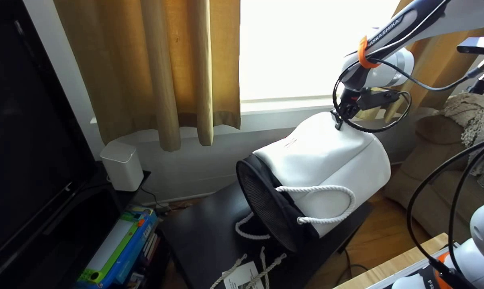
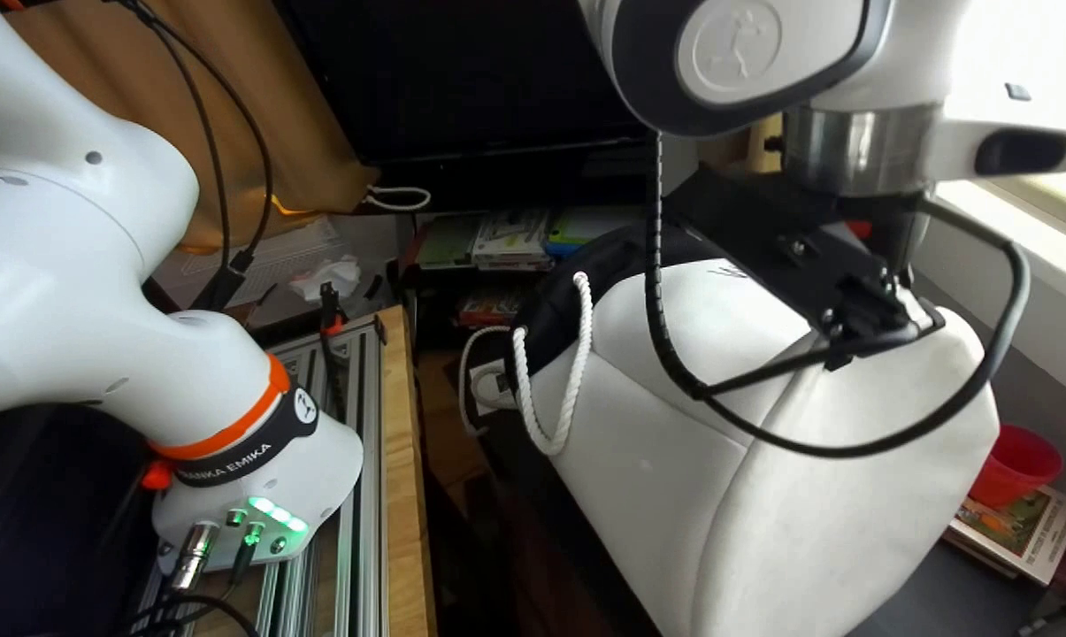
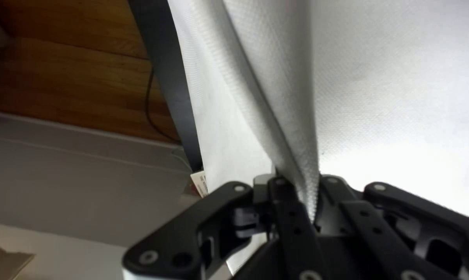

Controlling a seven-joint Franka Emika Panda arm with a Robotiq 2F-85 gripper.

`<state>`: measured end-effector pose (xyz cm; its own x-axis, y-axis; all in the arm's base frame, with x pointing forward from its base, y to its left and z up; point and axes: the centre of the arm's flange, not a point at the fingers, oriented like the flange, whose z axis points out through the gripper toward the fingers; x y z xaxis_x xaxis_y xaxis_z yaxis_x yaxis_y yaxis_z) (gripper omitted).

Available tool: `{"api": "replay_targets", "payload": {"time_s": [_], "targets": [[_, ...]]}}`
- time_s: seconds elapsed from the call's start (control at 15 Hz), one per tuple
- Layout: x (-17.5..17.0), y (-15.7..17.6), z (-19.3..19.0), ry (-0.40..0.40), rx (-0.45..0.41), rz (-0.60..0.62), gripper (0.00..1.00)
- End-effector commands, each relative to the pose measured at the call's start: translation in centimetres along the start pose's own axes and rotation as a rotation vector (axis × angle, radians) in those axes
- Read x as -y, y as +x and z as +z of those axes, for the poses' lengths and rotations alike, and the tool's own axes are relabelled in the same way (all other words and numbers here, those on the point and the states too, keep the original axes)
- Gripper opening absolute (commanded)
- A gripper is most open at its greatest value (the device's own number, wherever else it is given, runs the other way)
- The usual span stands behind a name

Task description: Turn the bag upside down

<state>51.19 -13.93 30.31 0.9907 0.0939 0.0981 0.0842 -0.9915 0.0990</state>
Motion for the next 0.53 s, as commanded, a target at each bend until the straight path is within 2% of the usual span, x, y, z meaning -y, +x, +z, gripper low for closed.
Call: {"api": "replay_targets", "payload": {"time_s": [0.0, 0.2, 0.47], "targets": [[3.5, -0.3, -5.5, -0.139, -0.028, -0.072, 0.02], [6.2, -0.2, -7.7, -0.216, -0.032, -0.132, 0.02], [9.5, -0.6, -9.1, -0.281, -0.038, -0.170, 0.02]]}}
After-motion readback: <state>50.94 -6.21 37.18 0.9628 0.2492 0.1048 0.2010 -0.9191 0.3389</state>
